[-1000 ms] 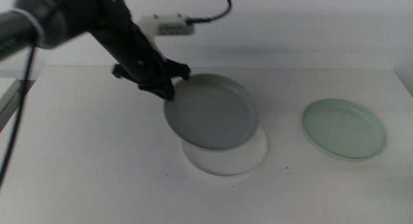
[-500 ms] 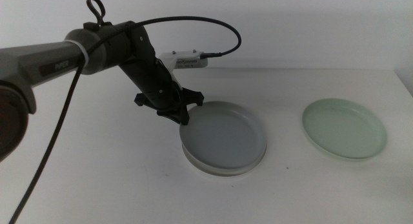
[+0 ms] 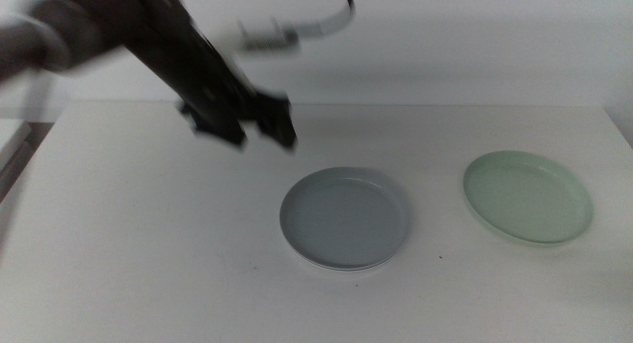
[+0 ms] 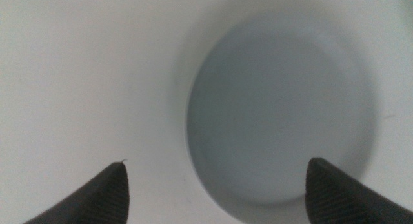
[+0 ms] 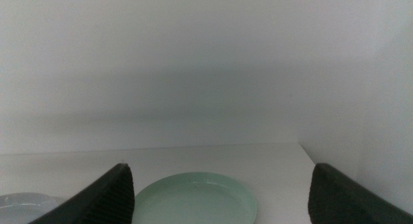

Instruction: Stack the three bowls on top of each other.

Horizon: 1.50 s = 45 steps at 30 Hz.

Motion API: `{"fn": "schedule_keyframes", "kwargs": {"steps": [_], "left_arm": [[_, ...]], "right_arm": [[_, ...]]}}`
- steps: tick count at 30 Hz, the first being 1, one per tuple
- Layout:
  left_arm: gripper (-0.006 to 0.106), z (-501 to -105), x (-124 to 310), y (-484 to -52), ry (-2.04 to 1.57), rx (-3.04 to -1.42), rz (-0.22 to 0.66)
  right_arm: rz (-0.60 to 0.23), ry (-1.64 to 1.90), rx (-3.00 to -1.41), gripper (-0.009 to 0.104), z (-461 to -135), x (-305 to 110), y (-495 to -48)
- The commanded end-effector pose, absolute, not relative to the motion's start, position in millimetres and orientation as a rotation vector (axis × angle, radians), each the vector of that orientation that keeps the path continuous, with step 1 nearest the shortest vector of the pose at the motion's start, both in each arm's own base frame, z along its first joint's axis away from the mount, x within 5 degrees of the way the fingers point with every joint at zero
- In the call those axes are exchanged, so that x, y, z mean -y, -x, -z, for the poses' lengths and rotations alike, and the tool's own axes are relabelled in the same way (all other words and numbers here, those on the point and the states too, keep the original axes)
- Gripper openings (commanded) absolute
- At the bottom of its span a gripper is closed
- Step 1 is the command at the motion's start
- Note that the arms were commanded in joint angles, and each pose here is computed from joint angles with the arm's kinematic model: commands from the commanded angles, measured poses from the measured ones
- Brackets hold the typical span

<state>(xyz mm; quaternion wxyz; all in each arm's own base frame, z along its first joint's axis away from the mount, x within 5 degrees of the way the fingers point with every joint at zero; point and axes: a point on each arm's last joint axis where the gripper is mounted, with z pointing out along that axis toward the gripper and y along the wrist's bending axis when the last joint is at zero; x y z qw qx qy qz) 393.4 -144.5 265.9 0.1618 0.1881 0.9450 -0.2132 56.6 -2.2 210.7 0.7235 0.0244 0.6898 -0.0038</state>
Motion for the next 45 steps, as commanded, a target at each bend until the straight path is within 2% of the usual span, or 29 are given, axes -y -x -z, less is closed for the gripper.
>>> {"fn": "schedule_keyframes", "kwargs": {"steps": [1,7,12,16,25,36,37,39,42,45], "left_arm": [[0.094,-323,133,-368,-0.604,-2.540,0.626],[0.094,-407,110,-282,-0.698,-2.241,0.536],[0.094,-433,102,-207,-0.744,-2.070,0.659],[0.094,-442,93,-170,-0.751,-2.008,0.657],[0.094,-449,92,-159,-0.744,-1.968,0.671],[0.094,-450,90,-159,-0.737,-1.955,0.641],[0.094,-450,90,-159,-0.737,-1.955,0.641],[0.094,-450,90,-159,-0.737,-1.955,0.641],[0.094,-450,90,-159,-0.737,-1.955,0.641],[0.094,-450,90,-159,-0.737,-1.955,0.641]], "right_arm": [[0.022,-0.052,-1.512,0.093,-210,3,-56],[0.022,-0.052,-1.512,0.093,-210,3,-56],[0.022,-0.052,-1.512,0.093,-210,3,-56],[0.022,-0.052,-1.512,0.093,-210,3,-56],[0.022,-0.052,-1.512,0.093,-210,3,-56],[0.022,-0.052,-1.512,0.093,-210,3,-56],[0.055,-0.023,-1.502,0.093,-212,3,-56],[0.031,-0.045,-1.499,0.093,-212,3,-56],[-0.009,-0.080,-1.506,0.093,-235,3,-59],[-0.026,-0.091,-1.646,0.093,-286,3,-77]]}}
